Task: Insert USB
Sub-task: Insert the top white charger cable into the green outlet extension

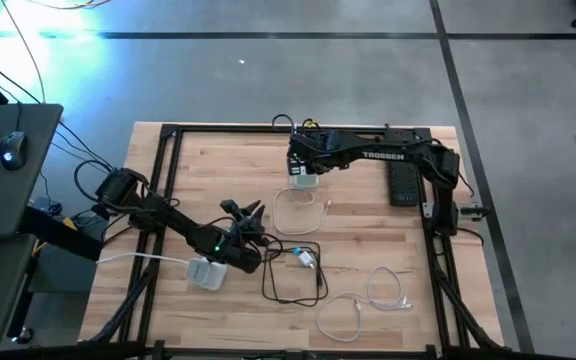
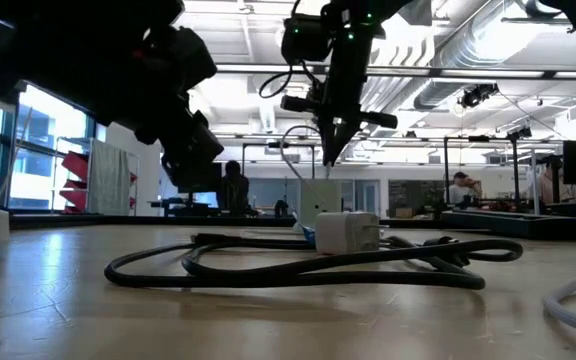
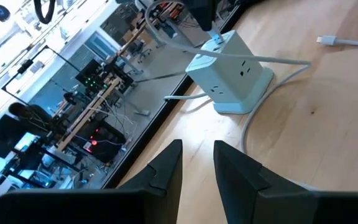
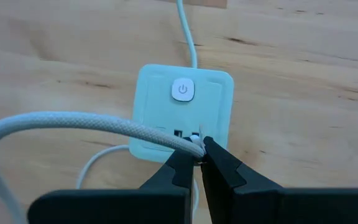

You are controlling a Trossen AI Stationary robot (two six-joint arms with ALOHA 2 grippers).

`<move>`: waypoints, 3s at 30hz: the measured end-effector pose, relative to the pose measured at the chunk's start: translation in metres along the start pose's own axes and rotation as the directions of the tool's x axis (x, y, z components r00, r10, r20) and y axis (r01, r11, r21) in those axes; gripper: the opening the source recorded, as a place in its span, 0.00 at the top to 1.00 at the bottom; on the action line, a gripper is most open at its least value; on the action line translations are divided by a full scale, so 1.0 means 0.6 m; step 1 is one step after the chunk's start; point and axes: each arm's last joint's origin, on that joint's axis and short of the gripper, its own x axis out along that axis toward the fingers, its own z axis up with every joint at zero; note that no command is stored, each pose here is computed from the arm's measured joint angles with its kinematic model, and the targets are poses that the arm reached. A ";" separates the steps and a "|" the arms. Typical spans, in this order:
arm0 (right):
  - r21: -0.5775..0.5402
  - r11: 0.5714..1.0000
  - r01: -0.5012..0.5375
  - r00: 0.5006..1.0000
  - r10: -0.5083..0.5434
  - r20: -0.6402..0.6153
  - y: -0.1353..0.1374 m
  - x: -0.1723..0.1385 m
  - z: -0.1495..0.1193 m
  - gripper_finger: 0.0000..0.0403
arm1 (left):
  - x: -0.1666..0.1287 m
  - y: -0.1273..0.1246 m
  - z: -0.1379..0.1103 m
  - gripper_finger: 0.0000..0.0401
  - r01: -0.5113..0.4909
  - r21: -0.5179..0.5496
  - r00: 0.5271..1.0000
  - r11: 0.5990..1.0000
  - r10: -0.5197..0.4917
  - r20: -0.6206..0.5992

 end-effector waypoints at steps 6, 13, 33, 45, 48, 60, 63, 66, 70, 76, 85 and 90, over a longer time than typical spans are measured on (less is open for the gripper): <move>-0.004 1.000 0.002 1.000 -0.002 -0.001 -0.001 0.000 0.001 1.00 | 0.000 0.001 0.001 0.83 -0.032 0.025 0.999 0.999 0.031 0.007; 0.003 1.000 0.013 1.000 -0.013 0.009 -0.001 0.003 0.001 1.00 | 0.004 0.002 0.001 0.83 -0.038 0.036 0.999 0.999 0.038 0.002; -0.006 1.000 0.027 1.000 -0.027 -0.011 0.009 0.008 -0.013 1.00 | 0.003 0.004 0.009 0.83 -0.058 0.056 0.998 0.997 0.058 0.014; -0.008 1.000 -0.004 0.997 0.003 -0.080 -0.001 0.007 0.016 1.00 | 0.003 0.004 0.009 0.83 -0.059 0.078 0.998 0.995 0.058 0.015; -0.006 1.000 -0.008 0.996 0.008 -0.090 -0.003 0.008 0.020 1.00 | 0.003 0.004 0.010 0.83 -0.059 0.076 0.998 0.995 0.058 0.015; 0.019 1.000 -0.023 0.993 0.025 -0.117 -0.007 0.009 0.028 1.00 | 0.003 0.004 0.010 0.83 -0.058 0.071 0.998 0.996 0.058 0.016; 0.022 0.999 -0.030 0.992 0.033 -0.120 -0.008 0.007 0.030 1.00 | 0.003 0.004 0.010 0.83 -0.059 0.071 0.998 0.996 0.058 0.015; 0.021 0.999 -0.035 0.992 0.037 -0.122 -0.010 0.006 0.032 1.00 | 0.003 0.004 0.010 0.83 -0.058 0.069 0.998 0.996 0.057 0.016; 0.028 0.999 -0.041 0.992 0.044 -0.117 -0.013 0.000 0.037 1.00 | 0.003 0.004 0.011 0.83 -0.058 0.064 0.998 0.996 0.057 0.017; 0.020 0.999 -0.051 0.990 0.053 -0.130 -0.013 -0.001 0.036 1.00 | 0.003 0.004 0.011 0.83 -0.054 0.063 0.998 0.996 0.053 0.016; 0.018 1.000 -0.021 0.994 0.023 -0.111 -0.016 -0.001 0.036 1.00 | 0.003 0.003 0.011 0.83 -0.051 0.058 0.999 0.997 0.050 0.017; 0.019 0.999 -0.030 0.994 0.032 -0.108 -0.015 -0.001 0.037 1.00 | 0.003 0.003 0.012 0.83 -0.050 0.058 0.999 0.997 0.049 0.017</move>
